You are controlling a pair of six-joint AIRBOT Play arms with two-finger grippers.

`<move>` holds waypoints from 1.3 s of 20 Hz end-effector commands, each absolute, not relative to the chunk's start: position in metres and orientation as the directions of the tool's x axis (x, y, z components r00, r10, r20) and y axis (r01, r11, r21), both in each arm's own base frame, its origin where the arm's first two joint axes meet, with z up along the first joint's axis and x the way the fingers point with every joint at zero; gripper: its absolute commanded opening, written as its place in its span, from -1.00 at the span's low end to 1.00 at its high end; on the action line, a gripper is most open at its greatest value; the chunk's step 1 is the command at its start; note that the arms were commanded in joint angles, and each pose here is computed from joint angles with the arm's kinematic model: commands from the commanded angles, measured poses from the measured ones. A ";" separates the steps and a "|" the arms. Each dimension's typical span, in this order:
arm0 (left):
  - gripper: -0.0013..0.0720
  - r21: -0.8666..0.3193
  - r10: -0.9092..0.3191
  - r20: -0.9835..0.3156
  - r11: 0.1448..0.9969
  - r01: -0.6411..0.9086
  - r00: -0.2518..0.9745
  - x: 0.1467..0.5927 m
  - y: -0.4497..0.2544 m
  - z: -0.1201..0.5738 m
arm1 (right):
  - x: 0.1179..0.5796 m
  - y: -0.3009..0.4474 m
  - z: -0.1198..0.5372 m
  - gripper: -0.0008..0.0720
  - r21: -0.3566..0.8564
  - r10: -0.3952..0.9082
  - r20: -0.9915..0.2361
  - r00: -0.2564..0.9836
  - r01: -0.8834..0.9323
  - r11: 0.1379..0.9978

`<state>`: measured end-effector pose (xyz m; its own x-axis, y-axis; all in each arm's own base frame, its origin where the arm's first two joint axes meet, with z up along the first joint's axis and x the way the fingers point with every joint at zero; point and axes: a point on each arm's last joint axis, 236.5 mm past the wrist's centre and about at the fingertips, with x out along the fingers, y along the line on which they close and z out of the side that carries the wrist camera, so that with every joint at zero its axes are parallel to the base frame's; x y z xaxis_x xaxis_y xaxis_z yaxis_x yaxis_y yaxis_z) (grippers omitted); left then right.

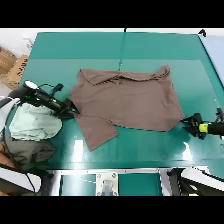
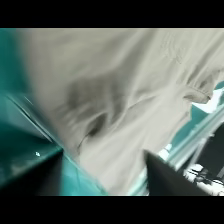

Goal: Fold the shirts.

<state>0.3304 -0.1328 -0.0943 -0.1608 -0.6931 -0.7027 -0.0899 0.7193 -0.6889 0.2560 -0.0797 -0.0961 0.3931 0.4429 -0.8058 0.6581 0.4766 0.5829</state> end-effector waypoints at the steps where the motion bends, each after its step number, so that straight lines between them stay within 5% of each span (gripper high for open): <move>1: -0.65 -0.671 -0.666 -0.726 0.740 -0.035 -0.172 0.322 -0.155 -0.108 | 0.246 -0.045 -0.108 0.27 0.572 0.497 -0.805 0.325 0.651 0.499; 5: -0.91 -0.668 -0.664 -0.729 0.743 -0.039 -0.167 0.324 -0.153 -0.109 | 0.264 -0.023 -0.111 0.18 0.577 0.497 -0.806 0.322 0.614 0.538; 8: -0.92 -0.684 -0.675 -0.719 0.729 -0.003 -0.168 0.333 -0.155 -0.091 | 0.271 -0.002 -0.104 -0.76 0.614 0.549 -0.777 0.309 0.566 0.551; 9: -0.92 -0.691 -0.679 -0.715 0.723 0.022 -0.166 0.340 -0.156 -0.079 | 0.273 0.000 -0.095 -0.94 0.627 0.566 -0.766 0.305 0.548 0.553; 13: -0.92 -0.645 -0.677 -0.732 0.725 0.242 0.080 0.392 -0.156 0.035 | 0.319 -0.032 -0.012 -0.94 0.672 0.508 -0.739 0.442 0.440 0.595; 17: -0.92 -0.438 -0.672 -0.587 0.733 0.520 0.451 0.400 -0.156 0.234 | 0.364 -0.064 0.153 -0.94 0.642 0.350 -0.640 0.684 0.225 0.733; 22: -0.92 -0.040 -0.653 -0.205 0.750 0.660 0.729 0.299 -0.153 0.462 | 0.340 -0.047 0.363 -0.93 0.459 0.180 -0.359 0.916 0.005 0.888; 26: -0.92 0.107 -0.630 -0.012 0.772 0.627 0.777 0.219 -0.149 0.529 | 0.281 -0.030 0.469 -0.94 0.260 0.018 -0.153 0.988 0.022 0.965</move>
<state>0.2808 -0.1530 0.4753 0.7396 -0.6518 -0.1675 0.6594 0.7517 -0.0138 0.3272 -0.0451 0.3925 0.9417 0.1291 -0.3106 0.0029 0.9202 0.3913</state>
